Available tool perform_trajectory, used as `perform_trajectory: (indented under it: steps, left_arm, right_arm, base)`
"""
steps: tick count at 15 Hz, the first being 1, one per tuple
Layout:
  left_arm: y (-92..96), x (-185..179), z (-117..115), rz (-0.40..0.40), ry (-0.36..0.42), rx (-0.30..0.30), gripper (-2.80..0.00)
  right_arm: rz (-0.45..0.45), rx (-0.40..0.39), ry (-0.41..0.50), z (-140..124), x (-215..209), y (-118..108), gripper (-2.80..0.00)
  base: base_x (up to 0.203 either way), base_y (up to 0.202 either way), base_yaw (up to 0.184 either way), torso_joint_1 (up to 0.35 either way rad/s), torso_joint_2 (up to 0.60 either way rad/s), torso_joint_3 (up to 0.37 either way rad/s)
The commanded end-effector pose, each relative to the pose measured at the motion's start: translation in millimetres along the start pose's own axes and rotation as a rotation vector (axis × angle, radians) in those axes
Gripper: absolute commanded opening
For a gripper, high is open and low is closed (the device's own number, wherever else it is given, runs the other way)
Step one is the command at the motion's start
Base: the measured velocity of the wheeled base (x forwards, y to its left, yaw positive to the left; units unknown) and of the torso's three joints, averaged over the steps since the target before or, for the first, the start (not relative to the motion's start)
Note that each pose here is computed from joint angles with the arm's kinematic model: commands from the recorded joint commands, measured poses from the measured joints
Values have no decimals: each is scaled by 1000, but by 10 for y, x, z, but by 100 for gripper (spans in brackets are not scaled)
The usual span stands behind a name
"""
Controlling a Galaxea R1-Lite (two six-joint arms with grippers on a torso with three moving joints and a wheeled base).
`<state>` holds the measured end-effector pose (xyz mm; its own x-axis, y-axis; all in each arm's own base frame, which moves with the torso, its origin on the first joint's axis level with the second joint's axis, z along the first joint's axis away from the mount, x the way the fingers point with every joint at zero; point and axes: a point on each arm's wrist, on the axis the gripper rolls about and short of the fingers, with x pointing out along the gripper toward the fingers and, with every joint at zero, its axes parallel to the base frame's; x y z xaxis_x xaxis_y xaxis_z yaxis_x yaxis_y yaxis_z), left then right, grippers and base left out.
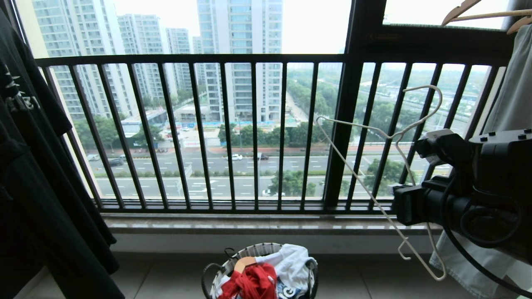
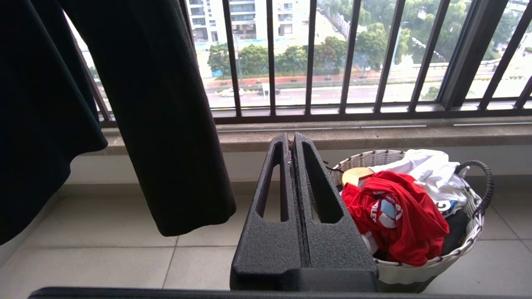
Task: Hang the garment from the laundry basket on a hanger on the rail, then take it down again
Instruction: Pick up clothes from the basket
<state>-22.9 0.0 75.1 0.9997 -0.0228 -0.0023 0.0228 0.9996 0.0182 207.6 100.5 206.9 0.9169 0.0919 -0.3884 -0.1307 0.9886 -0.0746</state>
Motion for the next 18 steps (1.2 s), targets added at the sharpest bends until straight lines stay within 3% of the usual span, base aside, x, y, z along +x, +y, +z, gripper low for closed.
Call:
perform_trajectory:
  steps: [1, 7, 18]
  left_arm:
    - [0, 1, 0, 0, 1, 0, -280]
    - [0, 1, 0, 0, 1, 0, -280]
    - [0, 1, 0, 0, 1, 0, -280]
  right_arm:
    - [-1, 1, -3, 4, -5, -1, -280]
    - [0, -3, -4, 5, -10, 0, -280]
    - [0, -1, -9, 10, -1, 1, -280]
  base:
    - [0, 0, 0, -127, 462, 330]
    - [0, 0, 0, -86, 419, 316]
    - [0, 0, 0, -10, 37, 38]
